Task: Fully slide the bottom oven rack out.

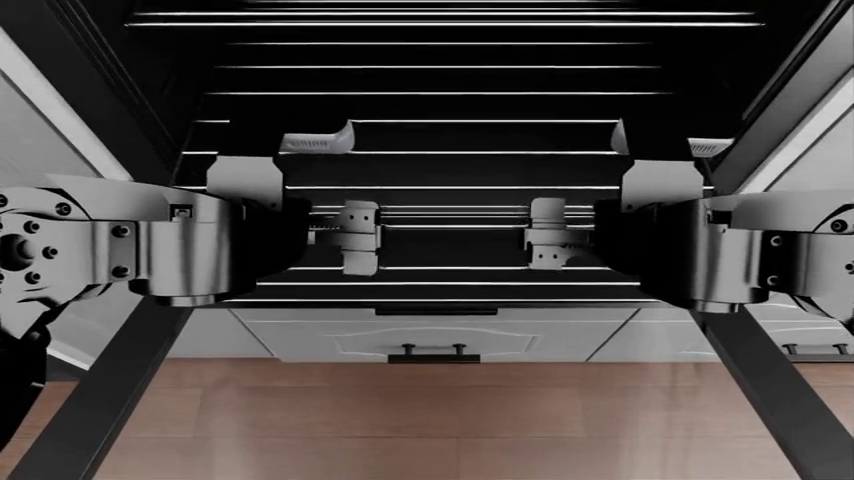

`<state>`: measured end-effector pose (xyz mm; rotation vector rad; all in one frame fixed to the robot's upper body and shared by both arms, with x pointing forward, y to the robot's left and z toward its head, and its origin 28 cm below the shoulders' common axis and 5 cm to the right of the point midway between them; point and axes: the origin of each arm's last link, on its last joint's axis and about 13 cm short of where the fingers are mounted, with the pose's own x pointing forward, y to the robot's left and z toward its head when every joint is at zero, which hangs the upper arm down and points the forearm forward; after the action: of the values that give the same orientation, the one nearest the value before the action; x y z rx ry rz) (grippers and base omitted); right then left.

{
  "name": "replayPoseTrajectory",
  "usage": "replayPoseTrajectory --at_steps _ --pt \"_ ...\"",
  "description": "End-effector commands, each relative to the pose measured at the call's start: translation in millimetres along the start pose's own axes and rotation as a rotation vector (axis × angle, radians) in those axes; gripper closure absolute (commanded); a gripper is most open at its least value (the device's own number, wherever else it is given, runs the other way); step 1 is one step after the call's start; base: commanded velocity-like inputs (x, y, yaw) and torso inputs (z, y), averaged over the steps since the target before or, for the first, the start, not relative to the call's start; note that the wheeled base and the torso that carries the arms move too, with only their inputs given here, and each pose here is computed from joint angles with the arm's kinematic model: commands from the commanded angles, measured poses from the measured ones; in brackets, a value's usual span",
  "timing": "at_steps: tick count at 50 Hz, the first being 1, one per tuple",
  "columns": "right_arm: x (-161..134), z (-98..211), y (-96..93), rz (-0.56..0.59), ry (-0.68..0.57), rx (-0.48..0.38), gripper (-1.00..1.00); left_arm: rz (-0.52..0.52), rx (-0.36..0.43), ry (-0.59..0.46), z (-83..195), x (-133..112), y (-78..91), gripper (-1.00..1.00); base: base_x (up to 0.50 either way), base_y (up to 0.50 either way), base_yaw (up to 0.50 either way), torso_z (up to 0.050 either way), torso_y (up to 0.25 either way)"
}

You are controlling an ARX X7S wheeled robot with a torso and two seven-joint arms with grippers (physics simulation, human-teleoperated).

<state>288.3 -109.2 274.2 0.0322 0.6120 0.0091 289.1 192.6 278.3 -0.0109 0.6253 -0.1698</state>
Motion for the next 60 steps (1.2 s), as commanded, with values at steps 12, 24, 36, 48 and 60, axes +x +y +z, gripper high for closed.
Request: replayPoseTrajectory --at_steps 12,24,36,48,60 --pt "14 -76 -10.3 -0.071 0.414 -0.129 -1.00 0.106 0.101 0.375 -56 22 14.2 -1.00 -0.01 0.00 0.00 0.000 -0.019" --pt "9 -94 -12.9 -0.101 0.602 -0.141 -1.00 0.201 0.131 0.607 -81 22 15.5 -1.00 -0.01 0.00 0.00 0.000 -0.021" --pt "-1 -121 -24.4 -0.129 0.783 -0.109 -1.00 0.181 0.008 0.717 -101 17 17.4 -1.00 -0.01 0.00 0.00 0.000 -0.026" --pt "-19 -151 -30.1 -0.122 0.891 -0.096 -1.00 0.168 -0.074 0.786 -117 8 22.2 -1.00 0.00 0.00 0.00 0.000 -0.032" --pt "-40 -179 -36.9 -0.131 1.020 -0.102 -1.00 0.150 -0.076 0.941 -141 -21 27.1 -1.00 -0.01 0.00 0.00 0.000 -0.034"
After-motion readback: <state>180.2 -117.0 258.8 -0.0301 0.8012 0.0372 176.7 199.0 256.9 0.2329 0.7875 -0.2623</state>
